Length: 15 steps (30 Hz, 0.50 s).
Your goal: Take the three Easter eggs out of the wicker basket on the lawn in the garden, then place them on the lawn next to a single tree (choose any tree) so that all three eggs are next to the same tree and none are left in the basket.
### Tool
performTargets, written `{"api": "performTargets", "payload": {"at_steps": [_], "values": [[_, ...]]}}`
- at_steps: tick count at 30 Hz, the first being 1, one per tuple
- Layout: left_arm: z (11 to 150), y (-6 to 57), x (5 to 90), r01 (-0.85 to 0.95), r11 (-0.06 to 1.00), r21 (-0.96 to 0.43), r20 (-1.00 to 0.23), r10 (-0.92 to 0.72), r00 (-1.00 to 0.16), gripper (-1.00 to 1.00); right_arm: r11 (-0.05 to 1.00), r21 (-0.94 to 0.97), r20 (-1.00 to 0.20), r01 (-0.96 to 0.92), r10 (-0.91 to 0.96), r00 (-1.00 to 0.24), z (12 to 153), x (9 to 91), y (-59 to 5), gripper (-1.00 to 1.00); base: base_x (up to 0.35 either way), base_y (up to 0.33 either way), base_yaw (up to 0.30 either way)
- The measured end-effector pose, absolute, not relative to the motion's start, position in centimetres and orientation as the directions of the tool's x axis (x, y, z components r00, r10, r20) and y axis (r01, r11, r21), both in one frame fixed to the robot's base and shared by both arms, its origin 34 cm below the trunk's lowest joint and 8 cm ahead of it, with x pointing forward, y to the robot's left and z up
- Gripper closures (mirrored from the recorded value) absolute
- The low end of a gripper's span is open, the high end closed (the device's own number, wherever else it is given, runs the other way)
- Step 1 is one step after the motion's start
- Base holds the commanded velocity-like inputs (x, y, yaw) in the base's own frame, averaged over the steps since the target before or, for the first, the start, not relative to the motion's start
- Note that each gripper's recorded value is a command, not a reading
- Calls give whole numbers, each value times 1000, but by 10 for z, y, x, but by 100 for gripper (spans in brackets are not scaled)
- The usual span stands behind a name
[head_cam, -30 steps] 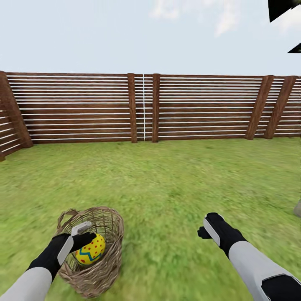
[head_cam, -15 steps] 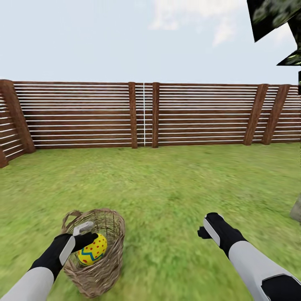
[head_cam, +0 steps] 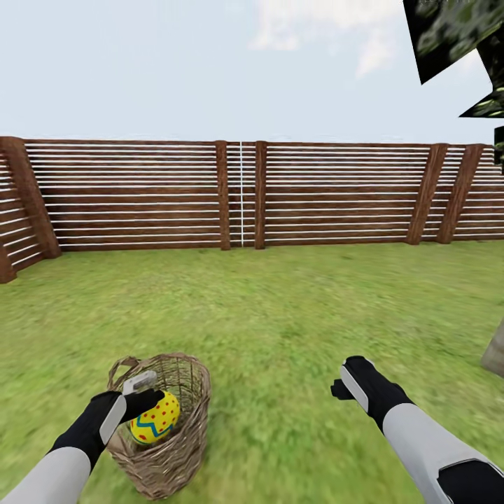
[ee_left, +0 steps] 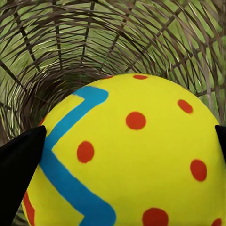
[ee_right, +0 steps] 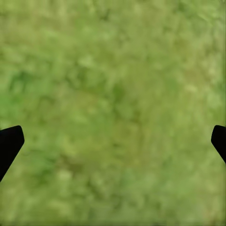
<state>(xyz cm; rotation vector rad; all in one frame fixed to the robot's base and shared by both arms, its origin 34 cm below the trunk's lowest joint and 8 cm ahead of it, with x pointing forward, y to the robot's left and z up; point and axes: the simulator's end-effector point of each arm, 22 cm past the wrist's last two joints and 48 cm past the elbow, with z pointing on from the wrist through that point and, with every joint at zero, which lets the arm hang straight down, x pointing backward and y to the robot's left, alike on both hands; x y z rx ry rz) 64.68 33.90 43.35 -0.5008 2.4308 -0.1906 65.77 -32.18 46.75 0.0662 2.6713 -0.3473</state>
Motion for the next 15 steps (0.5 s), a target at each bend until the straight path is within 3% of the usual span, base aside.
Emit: {"api": "performTargets", "payload": {"at_steps": [8,15], "values": [[452,339,652,-307,916,-259,-566,-401,-720,100,968,-232,-434,101,-10,-901,485,662,-321,-100,-17,0,0],[466,338,655,-307,916,-259,-565,-401,-721,100,968,-231,-433,101,-10,-901,500,666,-321,-100,-319,0,0]]}}
